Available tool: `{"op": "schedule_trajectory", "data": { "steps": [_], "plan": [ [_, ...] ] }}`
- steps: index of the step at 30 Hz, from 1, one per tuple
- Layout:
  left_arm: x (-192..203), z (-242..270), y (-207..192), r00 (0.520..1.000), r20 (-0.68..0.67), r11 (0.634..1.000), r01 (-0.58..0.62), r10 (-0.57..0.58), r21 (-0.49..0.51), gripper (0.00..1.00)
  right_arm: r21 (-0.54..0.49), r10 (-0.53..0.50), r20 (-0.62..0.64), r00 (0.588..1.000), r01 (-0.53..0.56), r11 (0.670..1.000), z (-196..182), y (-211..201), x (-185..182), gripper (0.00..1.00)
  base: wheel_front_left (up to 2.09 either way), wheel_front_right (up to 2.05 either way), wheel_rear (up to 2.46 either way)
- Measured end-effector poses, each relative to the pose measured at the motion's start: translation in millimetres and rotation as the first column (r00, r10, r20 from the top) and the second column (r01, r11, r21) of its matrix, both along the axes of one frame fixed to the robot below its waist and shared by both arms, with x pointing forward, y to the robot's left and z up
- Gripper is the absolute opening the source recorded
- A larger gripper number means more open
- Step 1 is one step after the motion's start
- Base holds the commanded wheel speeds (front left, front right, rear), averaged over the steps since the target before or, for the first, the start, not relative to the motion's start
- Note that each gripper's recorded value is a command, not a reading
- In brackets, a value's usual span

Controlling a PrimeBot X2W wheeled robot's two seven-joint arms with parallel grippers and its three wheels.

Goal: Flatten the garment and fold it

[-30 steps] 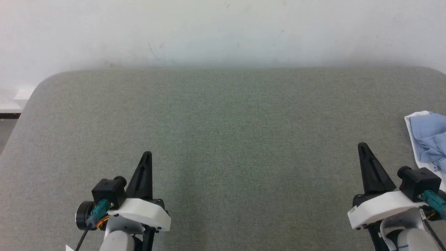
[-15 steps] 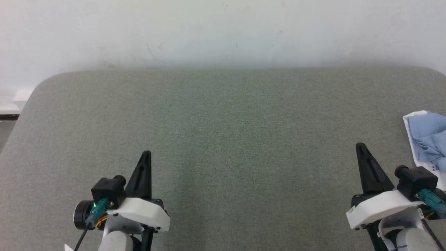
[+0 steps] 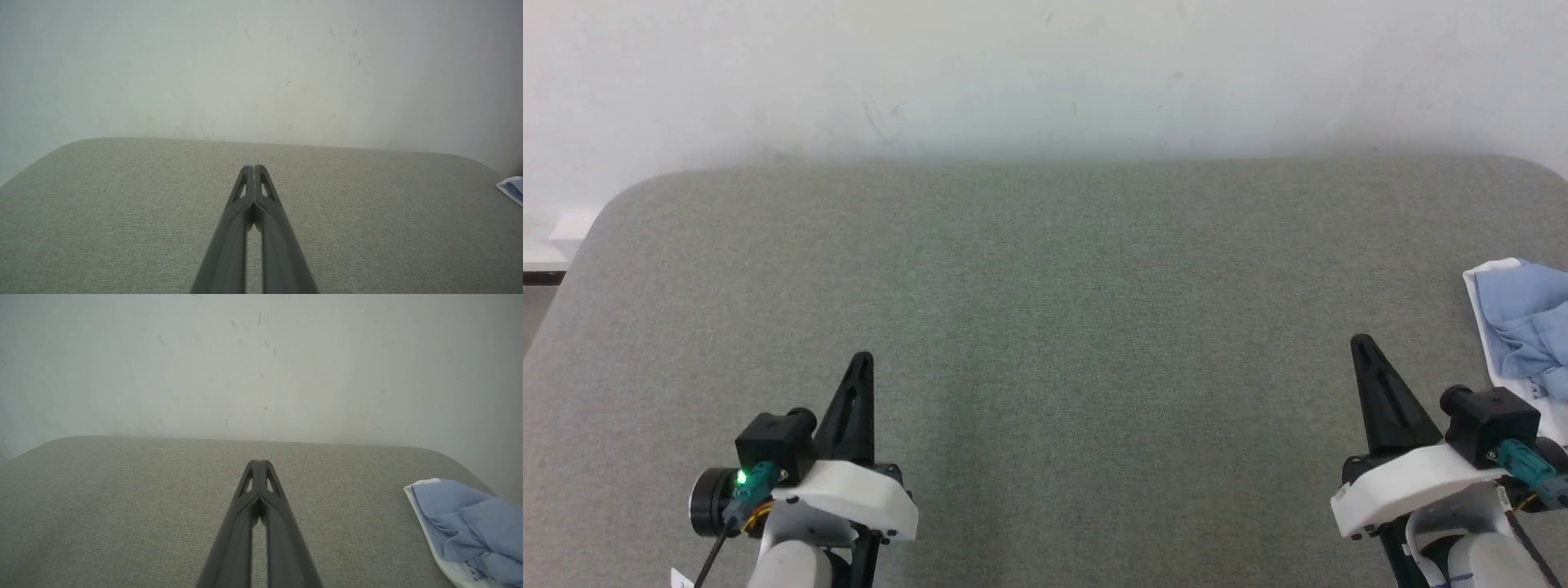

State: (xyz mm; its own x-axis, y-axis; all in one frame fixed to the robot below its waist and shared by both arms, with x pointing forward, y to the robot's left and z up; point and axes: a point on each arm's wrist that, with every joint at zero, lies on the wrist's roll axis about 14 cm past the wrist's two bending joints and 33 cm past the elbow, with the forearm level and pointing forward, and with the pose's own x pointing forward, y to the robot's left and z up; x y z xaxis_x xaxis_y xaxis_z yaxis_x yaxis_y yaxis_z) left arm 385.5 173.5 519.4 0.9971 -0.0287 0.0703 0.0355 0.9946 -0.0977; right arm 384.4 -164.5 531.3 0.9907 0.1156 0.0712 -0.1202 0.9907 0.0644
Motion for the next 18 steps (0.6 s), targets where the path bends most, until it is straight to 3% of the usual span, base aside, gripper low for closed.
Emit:
{"op": "schedule_trajectory", "data": {
  "steps": [18],
  "plan": [
    [-1.9, 1.7, -0.6, 1.0, -0.015, 0.999, 0.0, 0.0, 0.034, 0.0, -0.024, 0.004, -0.008, 1.0, -0.004, 1.0, 1.5, 1.2, -1.2, 0.0, 0.0, 0.0, 0.0]
  ]
}}
